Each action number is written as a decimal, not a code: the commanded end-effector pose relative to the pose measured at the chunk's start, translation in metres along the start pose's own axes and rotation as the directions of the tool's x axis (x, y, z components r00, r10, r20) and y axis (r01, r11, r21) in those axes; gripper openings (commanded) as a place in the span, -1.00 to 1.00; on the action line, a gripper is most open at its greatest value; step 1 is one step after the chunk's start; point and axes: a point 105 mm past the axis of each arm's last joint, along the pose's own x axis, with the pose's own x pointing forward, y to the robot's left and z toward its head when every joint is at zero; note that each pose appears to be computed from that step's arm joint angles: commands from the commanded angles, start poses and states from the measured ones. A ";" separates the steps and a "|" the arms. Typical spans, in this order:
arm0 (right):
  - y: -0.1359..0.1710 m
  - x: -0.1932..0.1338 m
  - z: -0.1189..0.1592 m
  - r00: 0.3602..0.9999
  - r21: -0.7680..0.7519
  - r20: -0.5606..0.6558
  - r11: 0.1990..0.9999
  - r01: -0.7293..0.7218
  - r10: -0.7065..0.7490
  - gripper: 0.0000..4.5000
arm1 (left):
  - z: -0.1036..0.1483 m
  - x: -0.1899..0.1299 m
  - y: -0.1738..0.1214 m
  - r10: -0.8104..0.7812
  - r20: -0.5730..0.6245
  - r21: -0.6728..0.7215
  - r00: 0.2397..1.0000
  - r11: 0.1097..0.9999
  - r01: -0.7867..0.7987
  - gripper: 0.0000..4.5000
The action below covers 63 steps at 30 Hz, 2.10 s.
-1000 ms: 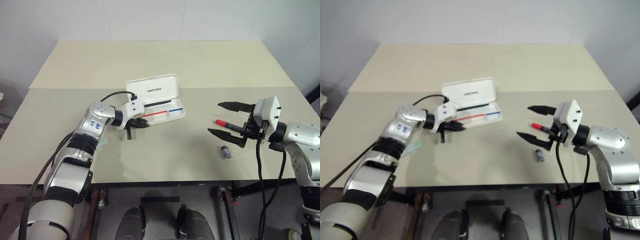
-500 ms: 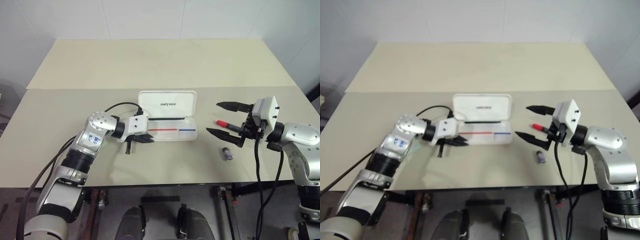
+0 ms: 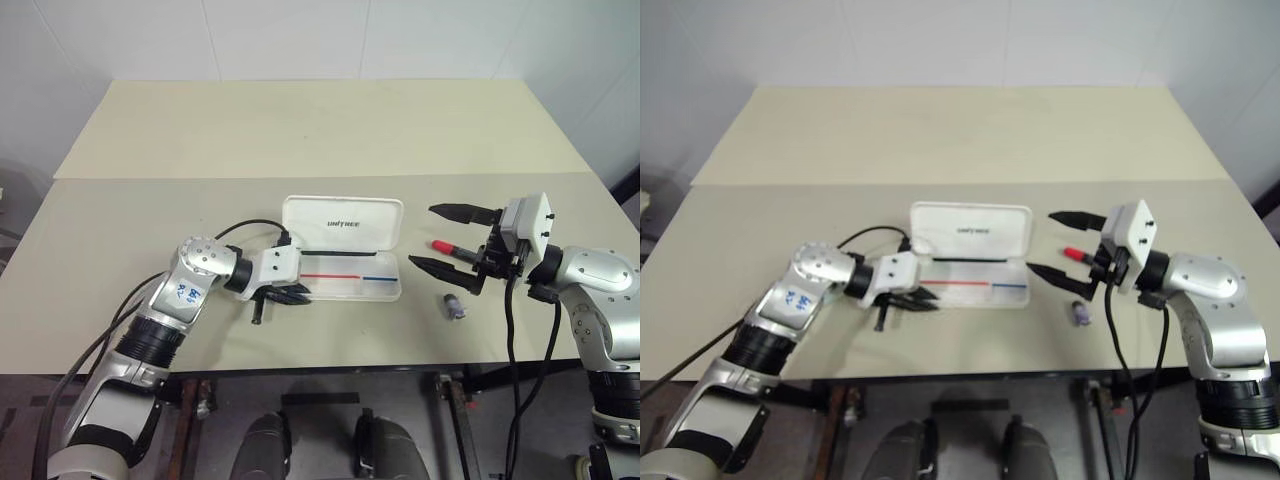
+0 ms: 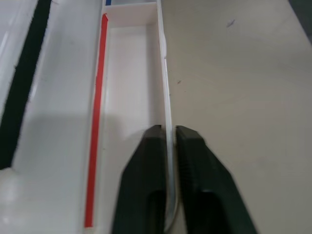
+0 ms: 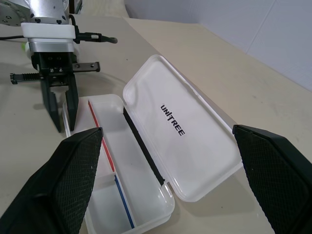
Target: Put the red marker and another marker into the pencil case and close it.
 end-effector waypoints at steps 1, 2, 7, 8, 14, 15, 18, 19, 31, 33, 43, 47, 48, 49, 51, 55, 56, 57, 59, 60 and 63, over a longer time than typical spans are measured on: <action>-0.001 0.001 0.007 1.000 -0.029 0.026 1.000 -0.003 0.004 1.00 | 0.003 0.006 -0.007 -0.025 0.015 -0.018 1.000 1.000 0.025 -0.19; -0.001 0.001 0.006 1.000 -0.029 0.025 1.000 -0.004 0.005 1.00 | 0.004 0.006 -0.008 -0.027 0.016 -0.023 1.000 0.999 0.027 -0.06; -0.002 0.002 0.005 1.000 -0.024 0.025 1.000 -0.006 0.007 1.00 | 0.014 0.005 -0.012 -0.051 0.079 -0.019 0.996 0.998 0.053 0.72; -0.002 0.003 0.004 1.000 -0.024 0.025 1.000 -0.007 0.007 1.00 | 0.016 0.004 -0.014 -0.065 0.098 -0.015 0.993 0.998 0.067 0.88; -0.003 0.002 0.001 1.000 -0.015 0.021 1.000 -0.004 0.005 1.00 | 0.035 -0.004 -0.017 -0.085 0.258 0.054 0.963 0.996 0.073 0.99; -0.005 0.002 0.001 1.000 -0.013 0.021 1.000 0.001 0.000 1.00 | 0.035 -0.004 -0.016 -0.080 0.265 0.055 0.961 0.996 0.067 0.99; -0.010 -0.002 0.000 1.000 -0.009 0.013 1.000 0.019 -0.019 1.00 | 0.035 -0.007 -0.012 -0.047 0.317 0.062 0.947 0.998 0.029 0.99; -0.013 -0.004 0.000 1.000 -0.008 0.007 1.000 0.025 -0.025 1.00 | 0.037 -0.008 -0.010 -0.034 0.342 0.069 0.939 0.998 0.011 0.99; -0.055 -0.057 -0.054 0.962 0.046 -0.266 0.996 0.081 -0.066 1.00 | 0.070 -0.059 -0.003 0.045 0.572 0.080 0.819 0.991 -0.110 0.99; -0.061 -0.058 -0.059 0.959 0.066 -0.276 0.994 0.086 -0.064 1.00 | 0.067 -0.067 -0.004 0.057 0.557 0.077 0.828 0.990 -0.119 0.99; -0.066 -0.038 -0.102 0.942 0.217 -0.335 0.974 0.072 0.005 1.00 | 0.044 -0.130 0.006 0.241 0.415 0.024 0.877 0.961 -0.276 0.99; -0.057 -0.030 -0.117 0.927 0.247 -0.370 0.968 0.039 0.057 1.00 | 0.042 -0.151 0.013 0.309 0.388 0.027 0.868 0.938 -0.346 0.99; -0.057 -0.029 -0.119 0.925 0.245 -0.374 0.969 0.036 0.060 1.00 | 0.042 -0.152 0.013 0.311 0.387 0.026 0.868 0.937 -0.347 0.99; -0.057 -0.029 -0.120 0.924 0.242 -0.377 0.970 0.034 0.061 1.00 | 0.042 -0.152 0.013 0.311 0.386 0.026 0.868 0.937 -0.347 0.99; -0.054 -0.027 -0.125 0.915 0.243 -0.397 0.970 0.027 0.074 0.82 | 0.040 -0.154 0.010 0.313 0.381 0.024 0.870 0.937 -0.348 1.00; -0.053 -0.020 -0.123 0.920 0.261 -0.379 0.965 0.003 0.100 0.23 | 0.037 -0.153 0.005 0.320 0.377 0.014 0.869 0.936 -0.351 1.00; -0.053 -0.020 -0.123 0.920 0.260 -0.378 0.966 -0.003 0.105 0.09 | 0.037 -0.153 0.004 0.321 0.377 0.012 0.869 0.936 -0.351 1.00; -0.053 -0.020 -0.122 0.919 0.258 -0.379 0.966 -0.007 0.108 -0.10 | 0.037 -0.152 0.004 0.322 0.377 0.011 0.868 0.936 -0.352 1.00; -0.054 -0.019 -0.121 0.918 0.243 -0.382 0.970 -0.016 0.110 -0.41 | 0.037 -0.152 0.004 0.324 0.380 0.009 0.866 0.935 -0.354 1.00; -0.055 -0.018 -0.121 0.915 0.225 -0.390 0.974 -0.015 0.104 -0.60 | 0.038 -0.151 0.004 0.324 0.382 0.008 0.865 0.935 -0.354 1.00; -0.058 -0.016 -0.119 0.910 0.177 -0.406 0.984 -0.012 0.084 -0.74 | 0.039 -0.148 0.004 0.322 0.386 0.008 0.864 0.936 -0.352 1.00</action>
